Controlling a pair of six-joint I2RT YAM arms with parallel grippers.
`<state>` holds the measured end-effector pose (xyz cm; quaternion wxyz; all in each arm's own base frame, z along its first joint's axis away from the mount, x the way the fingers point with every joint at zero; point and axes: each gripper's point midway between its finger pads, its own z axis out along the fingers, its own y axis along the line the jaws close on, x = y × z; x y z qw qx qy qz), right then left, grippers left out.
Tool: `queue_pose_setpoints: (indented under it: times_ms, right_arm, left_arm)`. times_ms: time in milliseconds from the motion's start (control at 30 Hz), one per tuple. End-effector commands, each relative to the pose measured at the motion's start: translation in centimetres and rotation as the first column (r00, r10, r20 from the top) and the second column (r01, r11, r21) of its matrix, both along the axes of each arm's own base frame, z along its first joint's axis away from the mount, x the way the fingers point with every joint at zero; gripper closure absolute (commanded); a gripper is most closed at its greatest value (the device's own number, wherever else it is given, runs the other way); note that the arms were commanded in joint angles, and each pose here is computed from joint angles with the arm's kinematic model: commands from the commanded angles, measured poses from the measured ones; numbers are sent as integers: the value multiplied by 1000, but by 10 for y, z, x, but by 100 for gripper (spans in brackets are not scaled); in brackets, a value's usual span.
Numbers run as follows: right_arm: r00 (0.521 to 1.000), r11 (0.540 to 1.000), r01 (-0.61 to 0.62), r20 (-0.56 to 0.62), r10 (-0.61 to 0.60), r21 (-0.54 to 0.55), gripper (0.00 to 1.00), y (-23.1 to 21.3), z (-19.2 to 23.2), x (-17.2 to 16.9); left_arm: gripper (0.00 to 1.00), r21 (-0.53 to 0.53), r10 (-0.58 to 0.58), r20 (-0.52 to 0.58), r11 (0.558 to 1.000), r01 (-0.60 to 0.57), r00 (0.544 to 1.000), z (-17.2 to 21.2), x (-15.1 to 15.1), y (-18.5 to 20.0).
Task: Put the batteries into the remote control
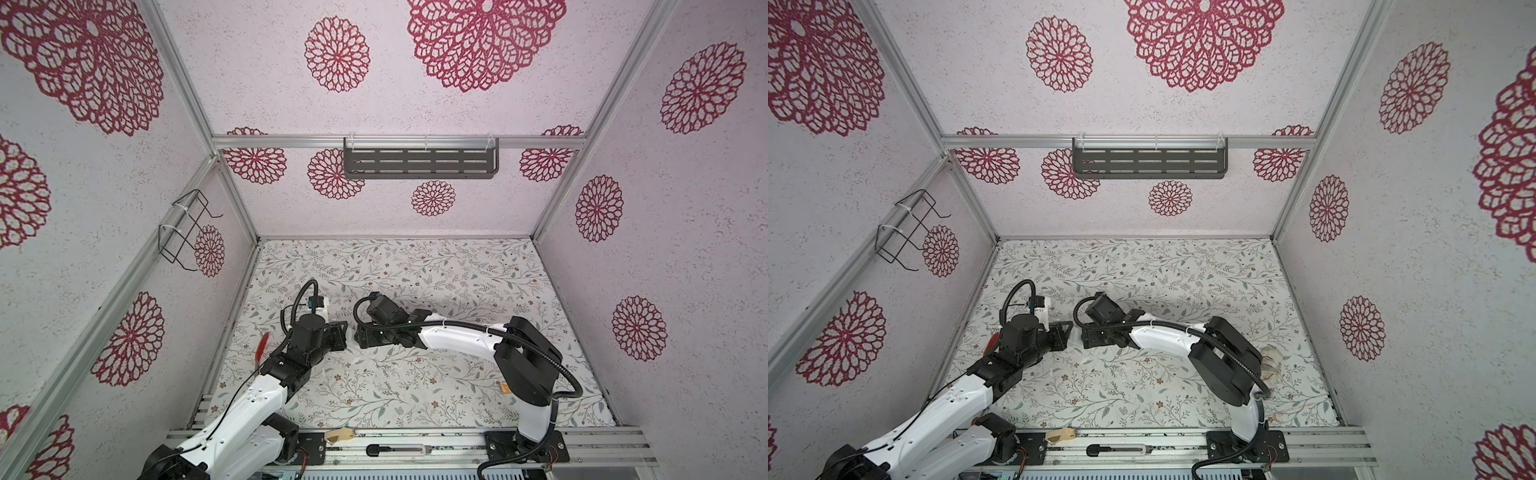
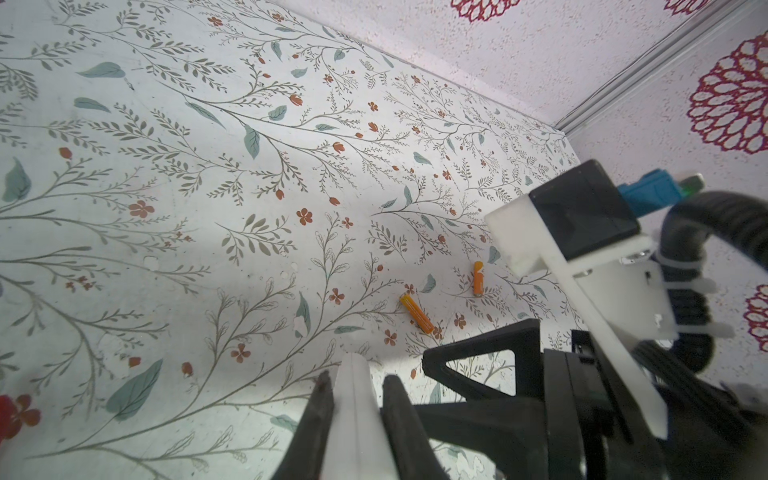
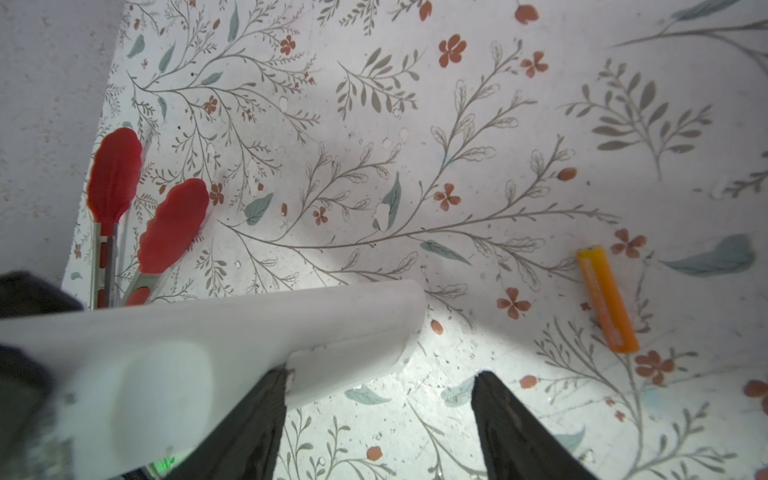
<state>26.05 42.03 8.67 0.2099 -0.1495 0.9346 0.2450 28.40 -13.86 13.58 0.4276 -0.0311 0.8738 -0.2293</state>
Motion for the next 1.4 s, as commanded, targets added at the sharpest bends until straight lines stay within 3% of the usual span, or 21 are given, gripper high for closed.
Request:
queue_pose_setpoints:
  times_ms: [0, 467, 1033, 1200, 1367]
  right_arm:
    - [997, 935, -35, -83, 6, -352, 27, -64, -78, -23]
    - [1000, 878, -13, -18, 5, -479, 32, -91, -67, -15]
    - [999, 849, 19, 46, 6, -528, 33, -105, -42, -7]
    - [998, 907, 25, 60, 0, -421, 33, -96, -26, -8]
    - [999, 993, -20, 28, 24, -120, 39, -70, -7, -16]
  left_arm:
    - [100, -17, -164, -104, 987, 163, 981, -21, -27, -27]
    - [100, -1, -156, -100, 988, 156, 983, -20, -25, -25]
    - [100, 28, -152, -107, 987, 156, 982, -23, -25, -25]
    - [100, 23, -152, -112, 988, 155, 982, -24, -26, -25]
    - [100, 0, -156, -120, 988, 157, 980, -27, -28, -27]
